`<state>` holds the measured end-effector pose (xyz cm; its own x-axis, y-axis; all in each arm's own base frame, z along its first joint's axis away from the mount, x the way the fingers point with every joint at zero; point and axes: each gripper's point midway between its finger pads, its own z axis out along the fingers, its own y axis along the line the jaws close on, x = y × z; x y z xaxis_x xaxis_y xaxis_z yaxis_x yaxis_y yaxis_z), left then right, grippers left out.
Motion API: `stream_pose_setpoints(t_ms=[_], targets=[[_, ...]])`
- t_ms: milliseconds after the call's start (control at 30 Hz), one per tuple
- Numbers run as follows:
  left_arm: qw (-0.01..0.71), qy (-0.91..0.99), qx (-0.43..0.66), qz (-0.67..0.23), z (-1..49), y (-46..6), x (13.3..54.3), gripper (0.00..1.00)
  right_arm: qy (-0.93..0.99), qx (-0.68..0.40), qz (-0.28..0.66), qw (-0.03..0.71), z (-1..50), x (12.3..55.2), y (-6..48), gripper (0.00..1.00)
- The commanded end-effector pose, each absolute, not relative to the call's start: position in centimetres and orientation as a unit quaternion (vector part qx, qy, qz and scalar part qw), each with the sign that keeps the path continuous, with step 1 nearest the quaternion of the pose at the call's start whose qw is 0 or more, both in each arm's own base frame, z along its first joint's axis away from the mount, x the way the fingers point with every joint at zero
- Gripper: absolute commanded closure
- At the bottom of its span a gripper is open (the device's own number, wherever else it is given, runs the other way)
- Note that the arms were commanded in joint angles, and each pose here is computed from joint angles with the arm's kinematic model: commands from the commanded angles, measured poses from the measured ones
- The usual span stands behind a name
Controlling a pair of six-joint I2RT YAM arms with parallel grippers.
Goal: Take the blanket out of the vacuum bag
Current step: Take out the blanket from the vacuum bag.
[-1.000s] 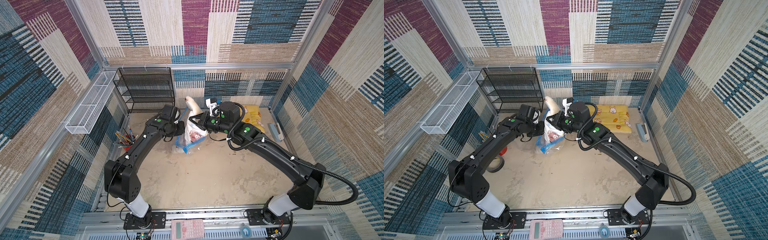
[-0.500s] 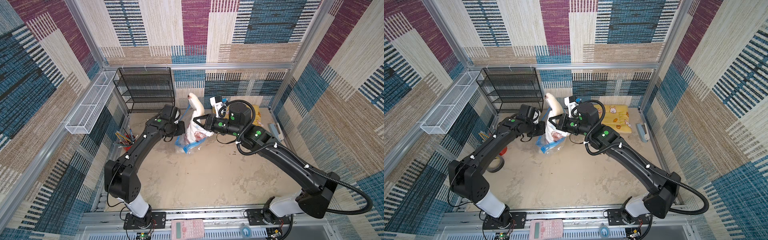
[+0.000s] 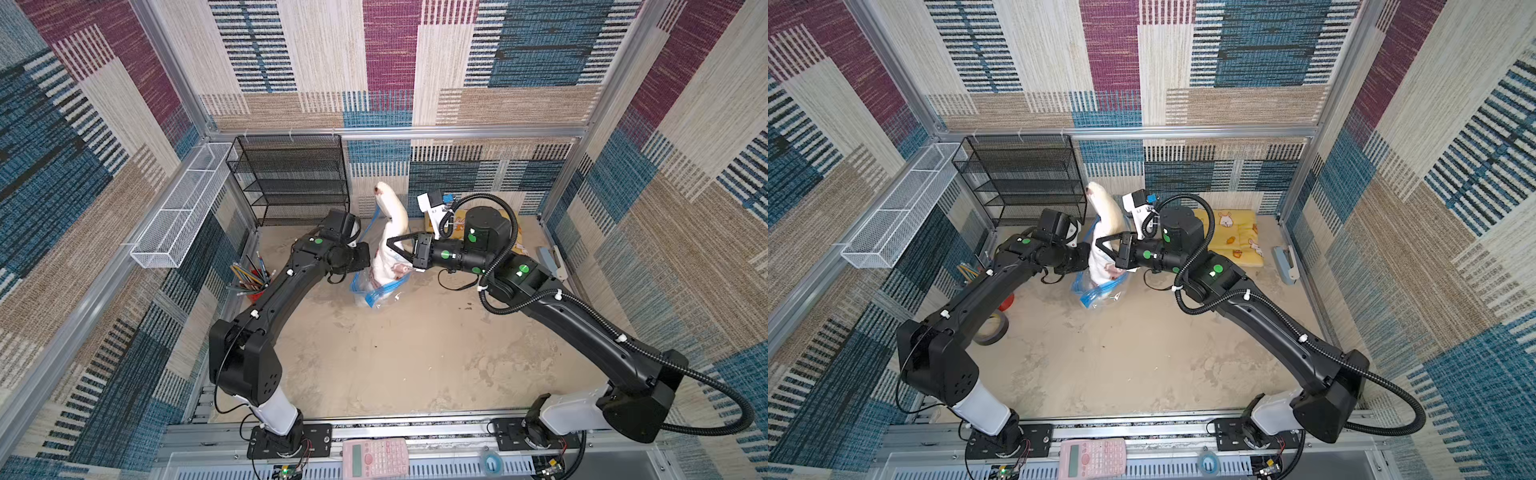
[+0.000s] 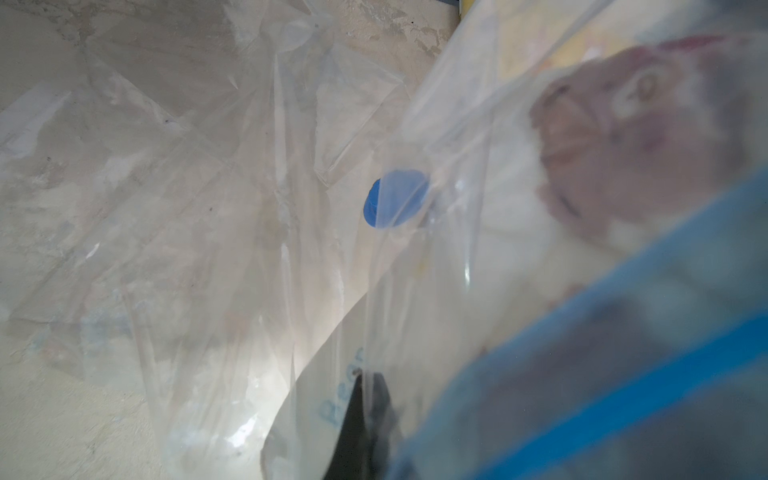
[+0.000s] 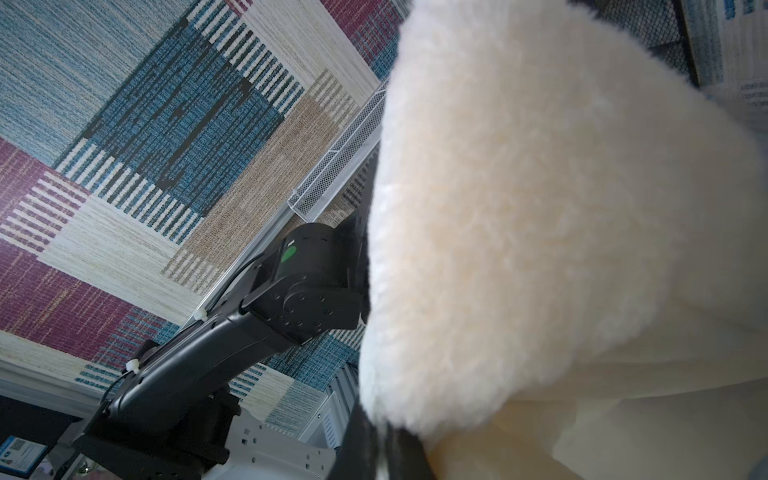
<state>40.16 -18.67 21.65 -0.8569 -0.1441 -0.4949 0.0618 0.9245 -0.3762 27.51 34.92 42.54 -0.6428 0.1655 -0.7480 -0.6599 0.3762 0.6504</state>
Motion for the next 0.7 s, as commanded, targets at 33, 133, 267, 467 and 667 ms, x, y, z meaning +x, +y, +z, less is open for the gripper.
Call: stream_pose_setpoints(t_ms=[33, 133, 267, 467, 667], targets=[[0.266, 0.944, -0.023, -0.194, 21.6, -18.7, 40.2, 1.00, 0.716, -0.191, 0.508, 0.439, 43.3, 27.9, 34.3, 1.00], [0.265, 0.944, -0.023, -0.195, 21.6, -18.7, 40.2, 1.00, 0.717, -0.196, 0.494, 0.451, 42.9, 27.9, 33.9, 1.00], [0.265, 0.944, -0.023, -0.193, 21.5, -18.7, 40.2, 1.00, 0.729, -0.185, 0.466, 0.467, 42.3, 28.5, 32.9, 1.00], [0.266, 0.944, -0.023, -0.193, 21.6, -18.7, 40.2, 1.00, 0.732, -0.196, 0.435, 0.486, 41.7, 28.4, 31.9, 1.00], [0.267, 0.944, -0.024, -0.193, 21.6, -18.6, 40.2, 1.00, 0.747, -0.189, 0.396, 0.499, 40.8, 28.8, 30.7, 1.00]])
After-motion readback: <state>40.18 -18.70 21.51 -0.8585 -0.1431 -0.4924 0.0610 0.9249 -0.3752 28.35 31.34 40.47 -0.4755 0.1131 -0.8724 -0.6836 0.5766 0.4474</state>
